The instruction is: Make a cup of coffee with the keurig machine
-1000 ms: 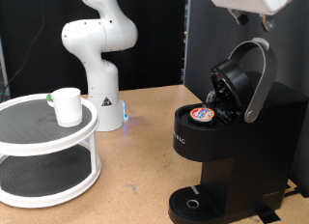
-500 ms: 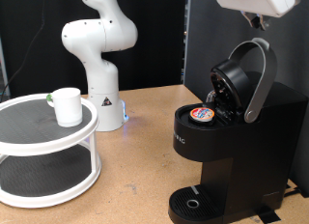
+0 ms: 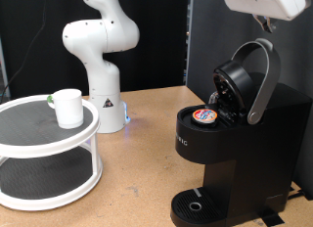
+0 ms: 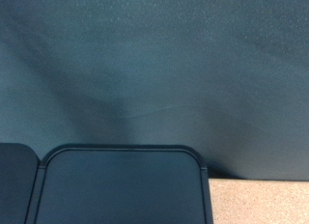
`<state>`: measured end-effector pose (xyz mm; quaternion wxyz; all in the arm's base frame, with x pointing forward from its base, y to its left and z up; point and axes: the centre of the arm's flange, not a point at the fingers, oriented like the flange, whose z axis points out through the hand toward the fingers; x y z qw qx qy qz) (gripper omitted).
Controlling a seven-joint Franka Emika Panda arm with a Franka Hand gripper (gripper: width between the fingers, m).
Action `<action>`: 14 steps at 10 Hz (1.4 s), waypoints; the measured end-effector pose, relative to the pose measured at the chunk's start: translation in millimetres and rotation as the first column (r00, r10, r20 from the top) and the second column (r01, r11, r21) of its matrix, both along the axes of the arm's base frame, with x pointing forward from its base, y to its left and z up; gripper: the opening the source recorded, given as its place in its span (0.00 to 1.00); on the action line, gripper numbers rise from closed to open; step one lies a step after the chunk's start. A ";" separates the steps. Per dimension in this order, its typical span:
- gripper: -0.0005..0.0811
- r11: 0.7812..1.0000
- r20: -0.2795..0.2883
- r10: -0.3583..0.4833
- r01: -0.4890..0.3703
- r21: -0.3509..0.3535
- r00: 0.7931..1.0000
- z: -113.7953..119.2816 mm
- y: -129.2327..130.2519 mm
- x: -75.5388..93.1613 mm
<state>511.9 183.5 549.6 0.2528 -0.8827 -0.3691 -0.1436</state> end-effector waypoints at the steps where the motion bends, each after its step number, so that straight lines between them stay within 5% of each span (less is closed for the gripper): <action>1: 0.01 1.000 -0.002 0.001 -0.001 -0.001 1.000 -2.7 2.8 0.5; 14: 0.01 0.999 -0.073 0.025 -0.027 -0.023 0.997 -21.5 -0.6 0.8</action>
